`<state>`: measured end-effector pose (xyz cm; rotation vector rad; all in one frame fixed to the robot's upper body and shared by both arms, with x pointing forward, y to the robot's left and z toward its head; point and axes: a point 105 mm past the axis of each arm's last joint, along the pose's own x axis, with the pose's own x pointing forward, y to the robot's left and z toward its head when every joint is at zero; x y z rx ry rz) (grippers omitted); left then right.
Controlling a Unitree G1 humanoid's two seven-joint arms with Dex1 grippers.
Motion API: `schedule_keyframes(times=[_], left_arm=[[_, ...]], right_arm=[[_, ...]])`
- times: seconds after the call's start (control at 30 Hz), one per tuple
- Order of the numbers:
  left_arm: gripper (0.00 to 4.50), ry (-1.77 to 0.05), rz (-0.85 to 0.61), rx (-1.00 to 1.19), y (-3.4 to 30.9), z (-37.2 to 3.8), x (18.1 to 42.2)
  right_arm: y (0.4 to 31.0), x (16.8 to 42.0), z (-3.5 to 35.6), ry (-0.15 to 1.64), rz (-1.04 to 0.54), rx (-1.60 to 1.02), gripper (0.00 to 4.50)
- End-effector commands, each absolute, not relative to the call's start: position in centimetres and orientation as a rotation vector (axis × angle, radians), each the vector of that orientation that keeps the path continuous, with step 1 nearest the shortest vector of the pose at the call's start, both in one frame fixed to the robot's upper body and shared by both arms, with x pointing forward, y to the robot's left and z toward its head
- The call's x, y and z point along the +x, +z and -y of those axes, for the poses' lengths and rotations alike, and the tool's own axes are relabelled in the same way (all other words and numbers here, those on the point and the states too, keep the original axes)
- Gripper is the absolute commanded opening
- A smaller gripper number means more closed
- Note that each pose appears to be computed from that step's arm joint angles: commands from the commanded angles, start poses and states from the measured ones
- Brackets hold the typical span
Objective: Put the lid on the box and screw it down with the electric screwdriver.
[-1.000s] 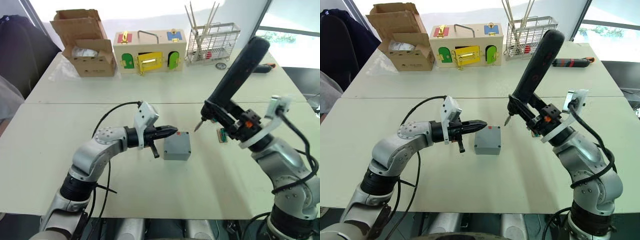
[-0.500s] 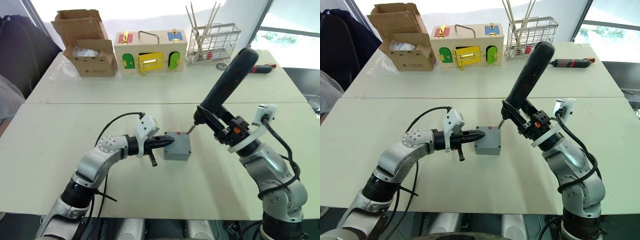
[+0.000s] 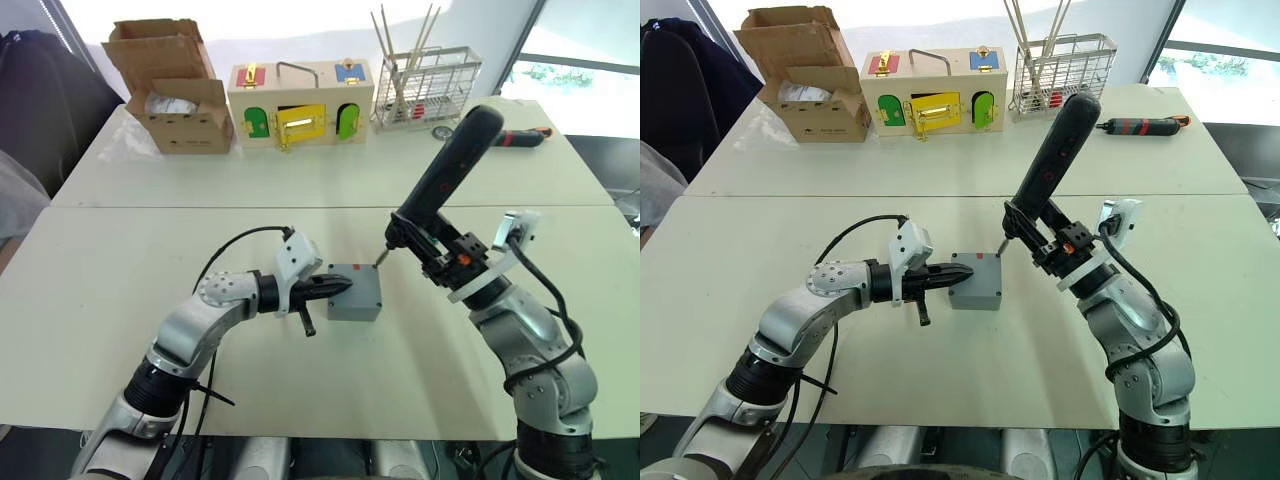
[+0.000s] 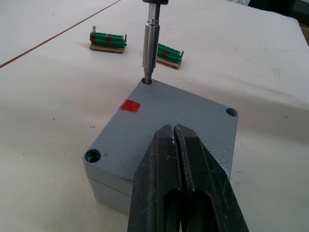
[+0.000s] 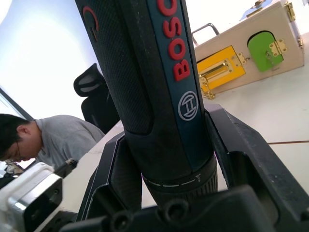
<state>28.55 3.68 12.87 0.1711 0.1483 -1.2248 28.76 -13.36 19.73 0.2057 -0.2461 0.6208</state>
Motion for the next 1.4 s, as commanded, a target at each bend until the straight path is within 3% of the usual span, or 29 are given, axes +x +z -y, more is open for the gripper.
schedule_keyframes(times=[0.03, 0.73, 1.4], left_arm=[[0.0, -1.224, -0.177, 0.187, 12.1, -3.9, 28.2], [0.0, -1.232, -0.21, 0.241, 11.0, -3.9, 27.5], [0.0, -1.207, -0.205, 0.213, 10.9, -3.9, 27.8]], right_arm=[[20.8, 28.3, 12.9, 0.646, 0.31, 0.174, 1.75], [15.8, 28.8, 10.8, 0.805, 0.072, -0.052, 1.75], [13.5, 29.0, 11.1, 0.767, 0.018, -0.027, 1.75]])
